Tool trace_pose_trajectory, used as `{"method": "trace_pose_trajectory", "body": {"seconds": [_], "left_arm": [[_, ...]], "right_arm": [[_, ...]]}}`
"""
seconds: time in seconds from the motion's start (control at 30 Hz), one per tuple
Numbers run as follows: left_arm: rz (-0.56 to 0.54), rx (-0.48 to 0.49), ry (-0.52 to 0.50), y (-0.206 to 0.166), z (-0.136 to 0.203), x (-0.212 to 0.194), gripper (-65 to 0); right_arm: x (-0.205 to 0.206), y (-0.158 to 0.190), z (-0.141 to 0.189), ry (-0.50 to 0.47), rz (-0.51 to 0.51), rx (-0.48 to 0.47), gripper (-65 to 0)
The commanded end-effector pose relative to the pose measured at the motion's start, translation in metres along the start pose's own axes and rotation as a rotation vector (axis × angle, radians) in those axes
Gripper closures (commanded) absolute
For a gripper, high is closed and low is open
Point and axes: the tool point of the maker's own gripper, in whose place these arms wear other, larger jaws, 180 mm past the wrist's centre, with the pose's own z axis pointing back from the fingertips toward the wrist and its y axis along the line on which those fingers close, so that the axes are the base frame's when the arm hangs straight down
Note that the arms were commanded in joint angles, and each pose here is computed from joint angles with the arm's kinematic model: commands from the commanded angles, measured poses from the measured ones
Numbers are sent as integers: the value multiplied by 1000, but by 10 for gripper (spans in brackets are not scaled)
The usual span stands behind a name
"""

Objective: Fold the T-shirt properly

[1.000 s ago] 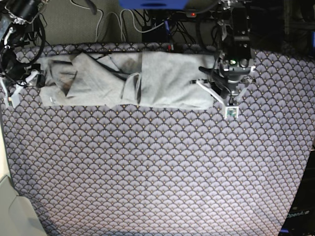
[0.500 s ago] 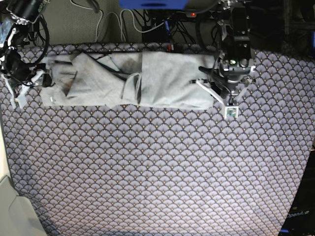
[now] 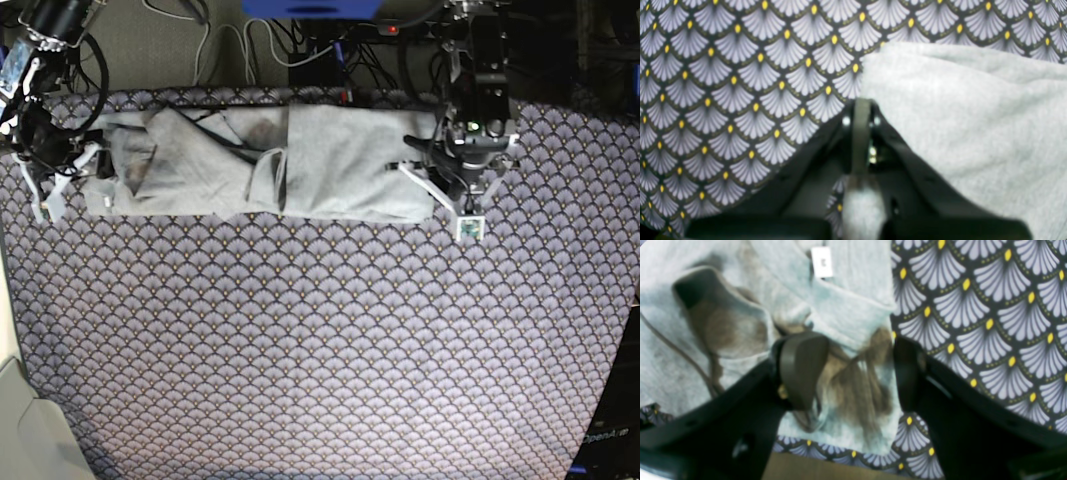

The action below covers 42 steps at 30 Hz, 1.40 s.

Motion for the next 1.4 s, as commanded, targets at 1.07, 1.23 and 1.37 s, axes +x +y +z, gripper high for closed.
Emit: {"method": "trace_pose_trajectory", "body": {"seconds": [1.07,1.23,1.37], "left_arm": [[2,-3,-43,-1,3,13,-5],[2,-3,-43,-1,3,13,-5],[2,-3,-43,-1,3,13,-5]], "right_arm": [[2,-18,-5,13,9,3,-378],[0,-15,-6,17,5,9,-377],[-2,-13,-7,18,1,14,-373]]}}
